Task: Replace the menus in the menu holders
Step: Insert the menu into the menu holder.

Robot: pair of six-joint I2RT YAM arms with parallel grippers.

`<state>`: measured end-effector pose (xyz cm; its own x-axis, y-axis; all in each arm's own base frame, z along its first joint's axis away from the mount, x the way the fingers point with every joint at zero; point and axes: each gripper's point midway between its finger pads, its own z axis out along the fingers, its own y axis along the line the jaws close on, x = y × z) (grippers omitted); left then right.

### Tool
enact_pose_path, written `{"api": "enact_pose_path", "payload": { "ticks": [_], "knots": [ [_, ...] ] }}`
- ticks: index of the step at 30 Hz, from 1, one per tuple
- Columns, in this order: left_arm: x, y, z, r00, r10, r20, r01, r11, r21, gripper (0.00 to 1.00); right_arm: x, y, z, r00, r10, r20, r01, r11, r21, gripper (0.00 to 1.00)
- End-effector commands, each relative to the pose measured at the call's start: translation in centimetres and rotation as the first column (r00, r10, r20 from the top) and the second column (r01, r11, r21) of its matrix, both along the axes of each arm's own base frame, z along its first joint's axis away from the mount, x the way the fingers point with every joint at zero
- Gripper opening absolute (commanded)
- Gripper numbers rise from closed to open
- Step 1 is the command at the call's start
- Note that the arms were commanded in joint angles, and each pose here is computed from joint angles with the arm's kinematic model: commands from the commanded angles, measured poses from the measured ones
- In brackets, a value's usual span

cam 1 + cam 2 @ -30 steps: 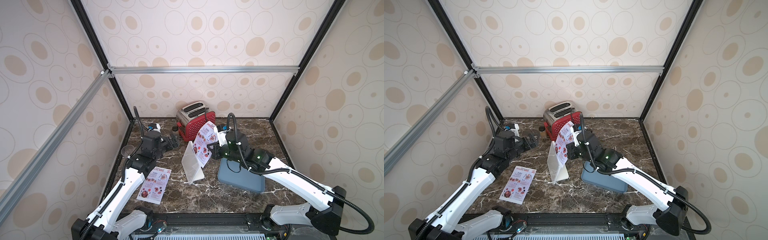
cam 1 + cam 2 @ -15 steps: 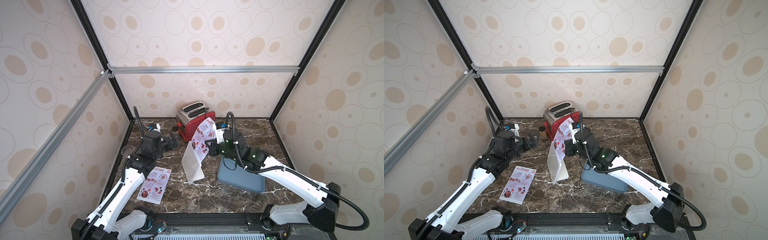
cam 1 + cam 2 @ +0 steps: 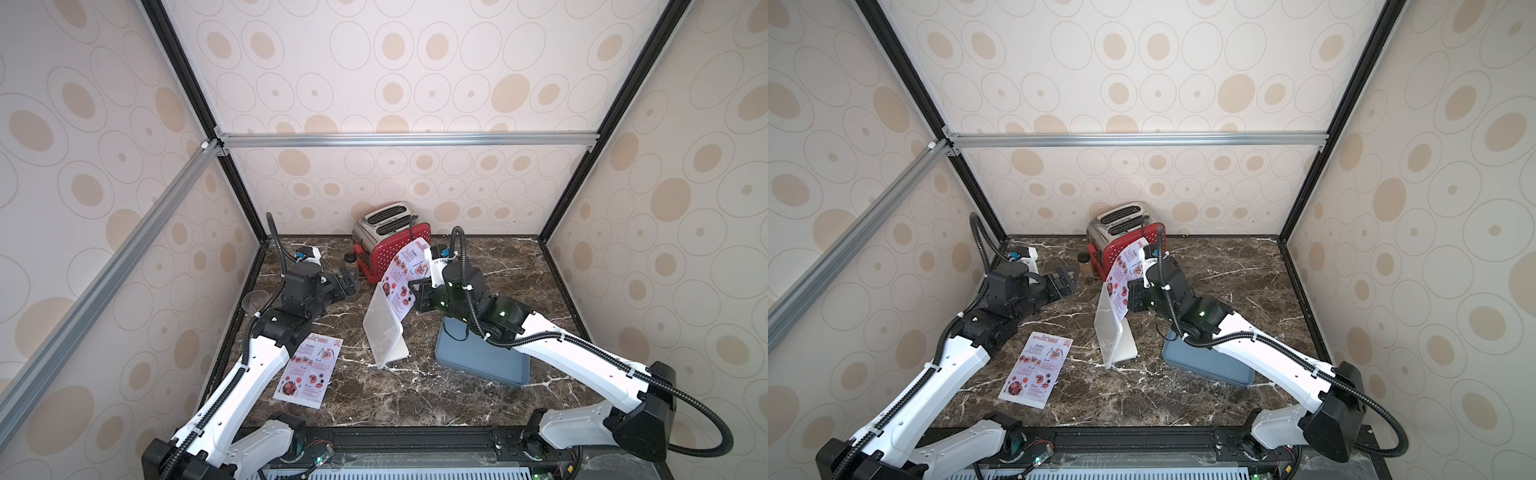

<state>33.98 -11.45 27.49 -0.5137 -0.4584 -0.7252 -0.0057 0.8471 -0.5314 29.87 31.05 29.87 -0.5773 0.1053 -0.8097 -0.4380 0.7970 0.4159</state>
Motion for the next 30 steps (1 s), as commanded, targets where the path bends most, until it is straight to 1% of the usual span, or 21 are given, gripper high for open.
{"api": "enact_pose_path", "payload": {
  "ticks": [1, 19, 20, 21, 22, 25, 27, 30],
  "knots": [
    [-0.2, 0.3, 1.5, 0.999, -0.001, 0.035, 0.001, 1.000, 0.008, 1.00, 0.0, 0.1, -0.5, 1.000, -0.021, -0.001, 0.021, 1.000, 0.003, 0.00],
    [-0.5, 0.3, 1.5, 0.999, -0.003, 0.036, 0.003, 1.000, 0.009, 0.99, -1.1, 0.8, -2.5, 1.000, -0.028, -0.013, 0.028, 1.000, 0.002, 0.00],
    [-0.5, 0.3, 1.5, 0.999, -0.004, 0.035, 0.004, 1.000, 0.008, 0.99, -1.2, 0.9, -2.5, 1.000, -0.025, -0.016, 0.025, 1.000, 0.005, 0.01],
    [-0.5, 0.3, 1.5, 0.999, -0.003, 0.037, 0.003, 1.000, 0.008, 1.00, -1.2, 0.9, -2.7, 1.000, -0.023, -0.021, 0.023, 1.000, 0.004, 0.05],
    [-0.5, 0.3, 1.5, 0.999, -0.003, 0.038, 0.003, 1.000, 0.007, 0.99, -1.3, 0.9, -2.7, 0.999, -0.022, -0.023, 0.023, 1.000, 0.009, 0.13],
    [-0.6, 0.3, 1.4, 0.999, -0.005, 0.035, 0.005, 1.000, 0.007, 1.00, -1.1, 0.7, -2.4, 0.999, -0.035, -0.015, 0.035, 0.999, 0.021, 0.31],
    [-0.6, 0.3, 1.5, 0.999, -0.004, 0.037, 0.004, 1.000, 0.007, 0.99, -0.9, 0.5, -2.1, 0.999, -0.049, -0.011, 0.050, 0.998, 0.037, 0.37],
    [-0.7, 0.3, 1.6, 0.999, -0.004, 0.039, 0.004, 1.000, 0.007, 0.99, -0.3, -0.1, -1.8, 0.997, -0.067, -0.023, 0.068, 0.996, 0.052, 0.38]
  ]
}}
